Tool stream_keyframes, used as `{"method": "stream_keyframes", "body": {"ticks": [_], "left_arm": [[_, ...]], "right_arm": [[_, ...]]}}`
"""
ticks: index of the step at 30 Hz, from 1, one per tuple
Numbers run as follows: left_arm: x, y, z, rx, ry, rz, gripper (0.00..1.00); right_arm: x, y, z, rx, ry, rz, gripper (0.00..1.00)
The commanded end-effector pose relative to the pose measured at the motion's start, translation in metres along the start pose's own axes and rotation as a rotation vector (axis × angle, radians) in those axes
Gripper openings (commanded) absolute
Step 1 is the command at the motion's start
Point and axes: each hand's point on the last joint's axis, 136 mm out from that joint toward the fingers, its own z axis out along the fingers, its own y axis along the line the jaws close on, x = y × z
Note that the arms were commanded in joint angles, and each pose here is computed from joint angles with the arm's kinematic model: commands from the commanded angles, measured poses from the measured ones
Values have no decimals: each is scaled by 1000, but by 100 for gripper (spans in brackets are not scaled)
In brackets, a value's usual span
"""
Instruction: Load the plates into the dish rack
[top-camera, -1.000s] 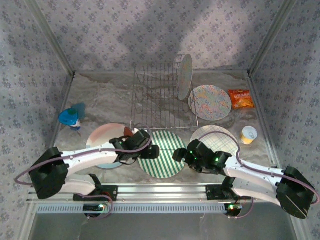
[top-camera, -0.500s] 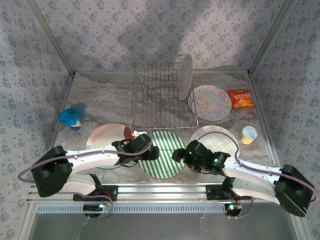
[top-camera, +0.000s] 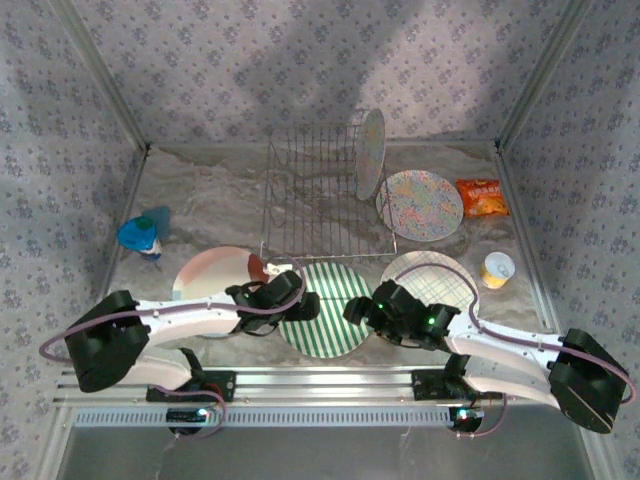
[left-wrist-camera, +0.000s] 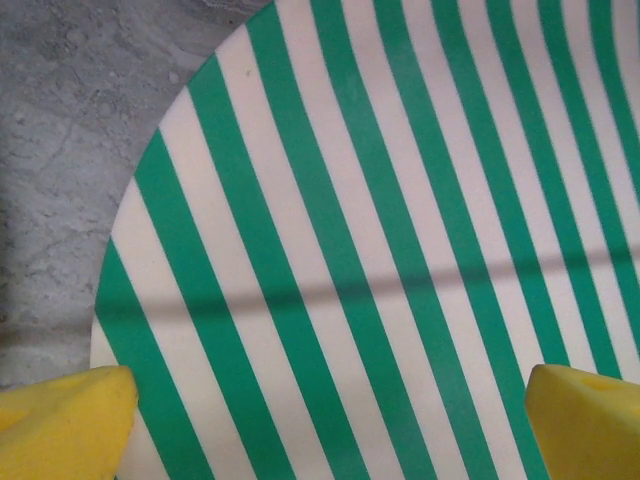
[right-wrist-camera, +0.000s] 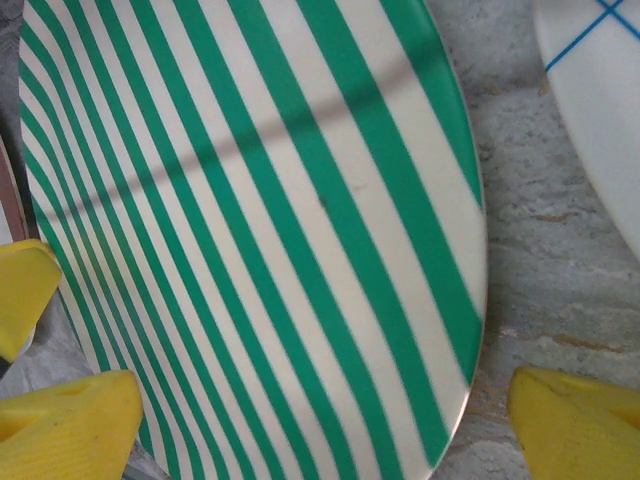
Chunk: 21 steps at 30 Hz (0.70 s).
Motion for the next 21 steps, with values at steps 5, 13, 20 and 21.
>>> {"method": "stream_keyframes", "body": {"ticks": [5, 13, 20, 21], "left_arm": [[13, -4, 11, -10, 29, 4, 99], [20, -9, 16, -15, 46, 20, 99], [17, -12, 15, -16, 42, 27, 99], [17, -12, 14, -16, 42, 27, 99]], "right_arm": [[-7, 9, 0, -42, -53, -8, 96], [-11, 12, -9, -59, -84, -10, 94], [-13, 13, -15, -69, -101, -8, 73], [-13, 13, -16, -69, -101, -9, 70]]}}
